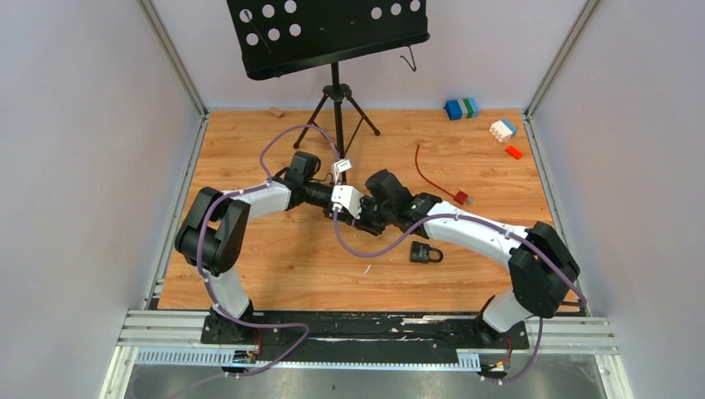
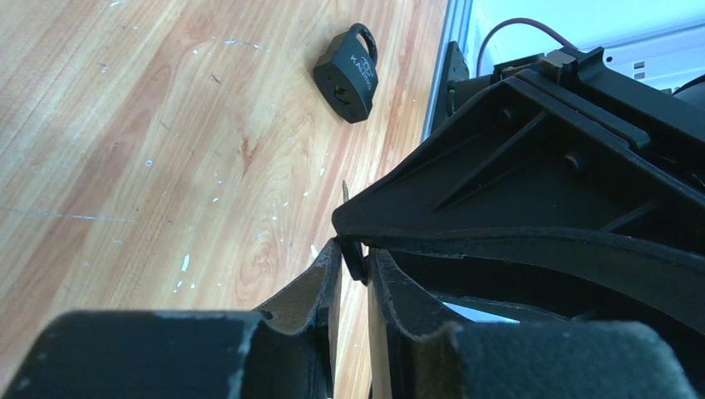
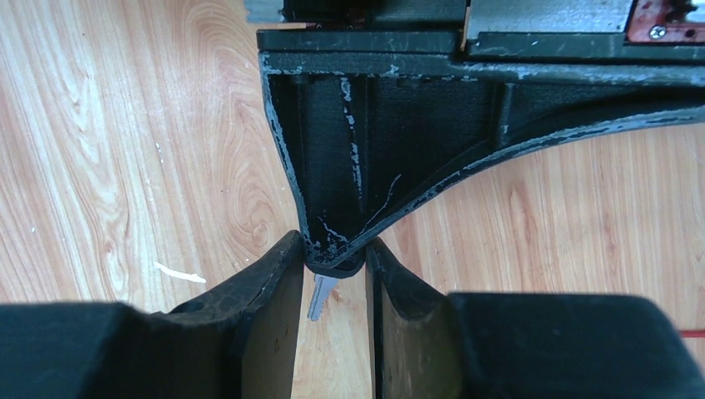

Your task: Unlock with the key

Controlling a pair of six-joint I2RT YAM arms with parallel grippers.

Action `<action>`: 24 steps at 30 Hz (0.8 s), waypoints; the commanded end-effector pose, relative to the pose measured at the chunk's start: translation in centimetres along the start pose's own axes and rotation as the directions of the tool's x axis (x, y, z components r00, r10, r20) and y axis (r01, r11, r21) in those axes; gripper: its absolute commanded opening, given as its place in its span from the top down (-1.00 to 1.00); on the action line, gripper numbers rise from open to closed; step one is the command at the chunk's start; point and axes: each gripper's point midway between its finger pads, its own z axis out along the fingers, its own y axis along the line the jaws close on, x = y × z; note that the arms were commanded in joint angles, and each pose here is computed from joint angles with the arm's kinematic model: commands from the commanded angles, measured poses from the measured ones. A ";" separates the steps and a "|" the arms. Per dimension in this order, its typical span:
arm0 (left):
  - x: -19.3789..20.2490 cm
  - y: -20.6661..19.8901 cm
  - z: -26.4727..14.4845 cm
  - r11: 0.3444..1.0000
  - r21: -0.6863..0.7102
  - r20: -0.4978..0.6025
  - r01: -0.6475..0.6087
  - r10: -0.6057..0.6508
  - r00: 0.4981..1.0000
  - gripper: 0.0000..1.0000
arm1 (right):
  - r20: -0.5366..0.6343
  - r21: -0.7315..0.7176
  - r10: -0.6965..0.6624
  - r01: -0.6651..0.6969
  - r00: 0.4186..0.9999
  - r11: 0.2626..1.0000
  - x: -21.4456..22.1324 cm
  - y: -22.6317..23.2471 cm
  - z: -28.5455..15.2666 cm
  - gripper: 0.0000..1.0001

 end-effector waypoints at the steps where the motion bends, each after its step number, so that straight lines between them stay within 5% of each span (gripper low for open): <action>1: -0.4 -1.4 0.4 0.998 0.056 -0.011 -0.029 0.030 1.000 0.58 | 0.041 0.069 0.002 -0.004 0.999 0.998 -2.0 -1.9 0.2 0.69; 7: -0.7 -1.6 0.3 0.998 0.047 -0.004 -0.044 0.044 0.999 0.88 | 0.030 0.077 0.009 -0.011 1.000 0.997 -1.7 -2.1 0.2 0.62; 14: -1.0 -1.8 -0.1 0.997 0.020 0.001 -0.081 0.081 0.997 0.98 | 0.024 0.088 0.008 -0.010 1.000 0.996 -1.5 -2.1 -0.1 0.36; 24: -1.8 -1.7 -1.3 0.993 -0.018 0.030 -0.120 0.120 0.992 1.00 | 0.039 0.090 0.001 -0.005 0.999 0.996 -1.5 -2.2 -2.5 -0.37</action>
